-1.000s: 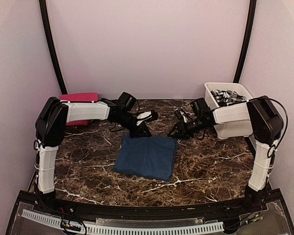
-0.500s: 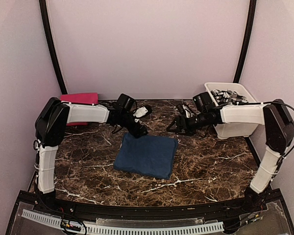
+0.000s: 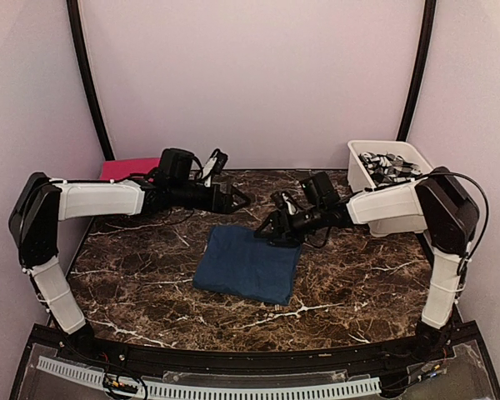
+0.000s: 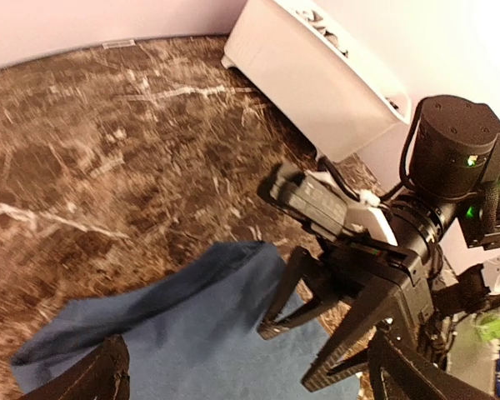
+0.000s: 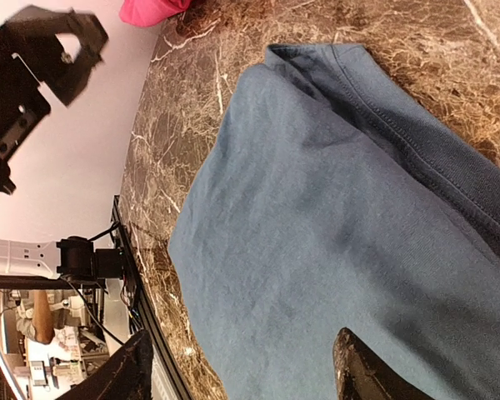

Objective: Fold and stack the mixed laundry pile
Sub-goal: Smooth out the square-folded T-shirt at the center of the board.

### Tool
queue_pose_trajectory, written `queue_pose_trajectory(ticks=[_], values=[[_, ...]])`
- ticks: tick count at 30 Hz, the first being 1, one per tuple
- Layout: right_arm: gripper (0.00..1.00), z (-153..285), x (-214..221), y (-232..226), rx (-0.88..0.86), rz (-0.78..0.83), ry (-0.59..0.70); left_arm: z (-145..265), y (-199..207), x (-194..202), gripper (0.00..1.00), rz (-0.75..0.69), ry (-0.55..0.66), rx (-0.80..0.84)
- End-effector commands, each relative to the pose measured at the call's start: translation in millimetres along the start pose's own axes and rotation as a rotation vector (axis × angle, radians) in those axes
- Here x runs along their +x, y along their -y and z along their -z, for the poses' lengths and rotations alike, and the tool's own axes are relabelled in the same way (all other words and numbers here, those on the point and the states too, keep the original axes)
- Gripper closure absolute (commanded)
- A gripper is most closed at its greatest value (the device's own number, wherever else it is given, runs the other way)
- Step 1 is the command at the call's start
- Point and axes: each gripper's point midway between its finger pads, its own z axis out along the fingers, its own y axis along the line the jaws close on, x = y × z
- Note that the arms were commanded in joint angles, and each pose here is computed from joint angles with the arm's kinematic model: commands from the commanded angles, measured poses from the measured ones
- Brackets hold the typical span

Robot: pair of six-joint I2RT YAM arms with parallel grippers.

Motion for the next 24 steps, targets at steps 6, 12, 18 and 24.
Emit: queue_pose_trajectory(ticks=[6,12,18,24], values=[[0.3,-15,-21,40,-0.048,-0.078,0.047,-53,-16,77,0.01,0.373,-0.127,0.232],[0.31,-3,-16,102,0.042,-0.134,0.044,-50,-83,92,0.01,0.503,-0.089,0.113],[0.34,14,-46,89,0.064,-0.069,0.076,-28,-98,71,0.01,0.424,-0.041,-0.037],[0.33,68,-54,18,0.048,0.02,0.155,28,-80,19,0.01,0.254,0.057,-0.177]])
